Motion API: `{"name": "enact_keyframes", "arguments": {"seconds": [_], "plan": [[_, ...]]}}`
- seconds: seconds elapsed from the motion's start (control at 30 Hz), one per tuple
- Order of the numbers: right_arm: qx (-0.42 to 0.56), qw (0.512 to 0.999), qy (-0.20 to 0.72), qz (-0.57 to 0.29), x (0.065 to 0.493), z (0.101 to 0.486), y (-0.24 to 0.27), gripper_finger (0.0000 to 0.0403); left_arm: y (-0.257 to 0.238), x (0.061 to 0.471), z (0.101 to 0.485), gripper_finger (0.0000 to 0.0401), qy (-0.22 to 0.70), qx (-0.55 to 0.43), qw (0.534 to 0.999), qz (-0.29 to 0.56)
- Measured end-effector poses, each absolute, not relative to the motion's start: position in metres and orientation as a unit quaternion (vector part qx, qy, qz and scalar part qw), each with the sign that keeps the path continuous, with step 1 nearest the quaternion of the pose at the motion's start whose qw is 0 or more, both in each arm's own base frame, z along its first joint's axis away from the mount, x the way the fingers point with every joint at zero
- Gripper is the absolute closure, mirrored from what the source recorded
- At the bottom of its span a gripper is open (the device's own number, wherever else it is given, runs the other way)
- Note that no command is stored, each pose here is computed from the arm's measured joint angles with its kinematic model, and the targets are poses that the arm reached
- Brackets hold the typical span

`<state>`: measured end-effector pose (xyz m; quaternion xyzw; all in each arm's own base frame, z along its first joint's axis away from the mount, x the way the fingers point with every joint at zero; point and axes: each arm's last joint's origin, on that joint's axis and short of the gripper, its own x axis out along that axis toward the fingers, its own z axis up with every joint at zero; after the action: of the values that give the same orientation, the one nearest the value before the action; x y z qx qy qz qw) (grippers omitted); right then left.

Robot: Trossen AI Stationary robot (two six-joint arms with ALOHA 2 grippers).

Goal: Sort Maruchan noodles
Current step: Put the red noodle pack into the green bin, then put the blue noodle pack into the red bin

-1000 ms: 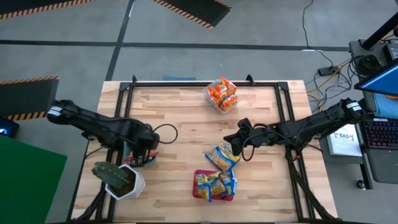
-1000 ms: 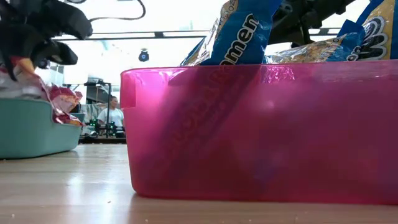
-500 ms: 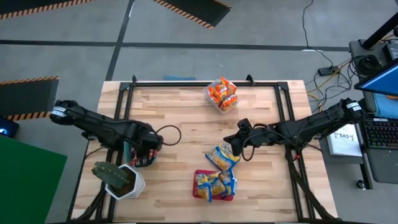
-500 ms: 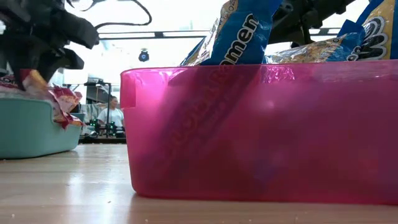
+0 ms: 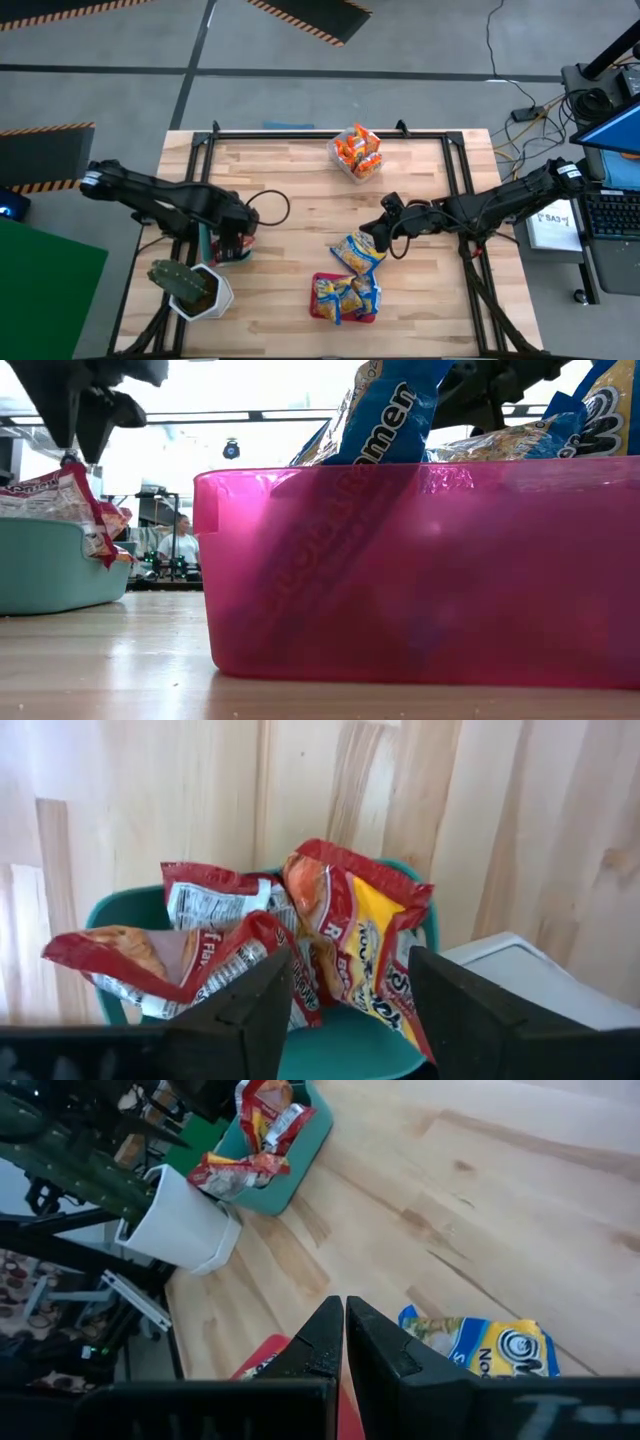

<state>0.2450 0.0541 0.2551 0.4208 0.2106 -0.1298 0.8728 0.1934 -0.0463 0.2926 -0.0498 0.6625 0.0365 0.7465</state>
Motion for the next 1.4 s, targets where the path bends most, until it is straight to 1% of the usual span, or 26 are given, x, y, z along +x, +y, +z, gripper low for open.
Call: {"name": "enact_keyframes", "arguments": {"seconds": [0.13, 0.2, 0.27, 0.43, 0.57, 0.73, 0.87, 0.97, 1.17, 1.4], "plan": [[0.425, 0.871, 0.212, -0.127, 0.245, 0.255, 0.054, 0.0394, -0.048, 0.197, 0.297, 0.0237, 0.645, -0.052, 0.762, 0.029], [0.429, 0.869, 0.211, -0.127, 0.245, 0.255, 0.054, 0.0394, -0.049, 0.201, 0.291, 0.0250, 0.632, -0.056, 0.773, 0.025], [0.430, 0.869, 0.211, -0.127, 0.245, 0.255, 0.055, 0.0394, -0.049, 0.204, 0.280, 0.0264, 0.631, -0.056, 0.773, 0.026], [0.433, 0.868, 0.211, -0.126, 0.245, 0.255, 0.055, 0.0394, -0.048, 0.197, 0.242, 0.0303, 0.675, -0.059, 0.734, 0.053], [0.433, 0.867, 0.212, -0.124, 0.245, 0.255, 0.055, 0.0394, -0.047, 0.189, 0.224, 0.0332, 0.702, -0.074, 0.706, 0.059], [0.431, 0.868, 0.212, -0.124, 0.245, 0.255, 0.055, 0.0394, -0.047, 0.187, 0.209, 0.0357, 0.703, -0.082, 0.705, 0.051], [0.431, 0.869, 0.212, -0.124, 0.245, 0.255, 0.055, 0.0394, -0.048, 0.187, 0.204, 0.0361, 0.700, -0.094, 0.707, 0.040], [0.434, 0.867, 0.211, -0.124, 0.245, 0.255, 0.055, 0.0394, -0.048, 0.189, 0.213, 0.0361, 0.692, -0.096, 0.715, 0.036], [0.479, 0.842, 0.220, -0.114, 0.245, 0.255, 0.057, 0.0394, -0.050, 0.201, 0.256, 0.0361, 0.627, -0.100, 0.772, 0.031], [0.559, 0.787, 0.229, -0.122, 0.245, 0.253, 0.058, 0.0394, -0.047, 0.211, 0.300, 0.0361, 0.541, -0.066, 0.834, 0.086]]}}
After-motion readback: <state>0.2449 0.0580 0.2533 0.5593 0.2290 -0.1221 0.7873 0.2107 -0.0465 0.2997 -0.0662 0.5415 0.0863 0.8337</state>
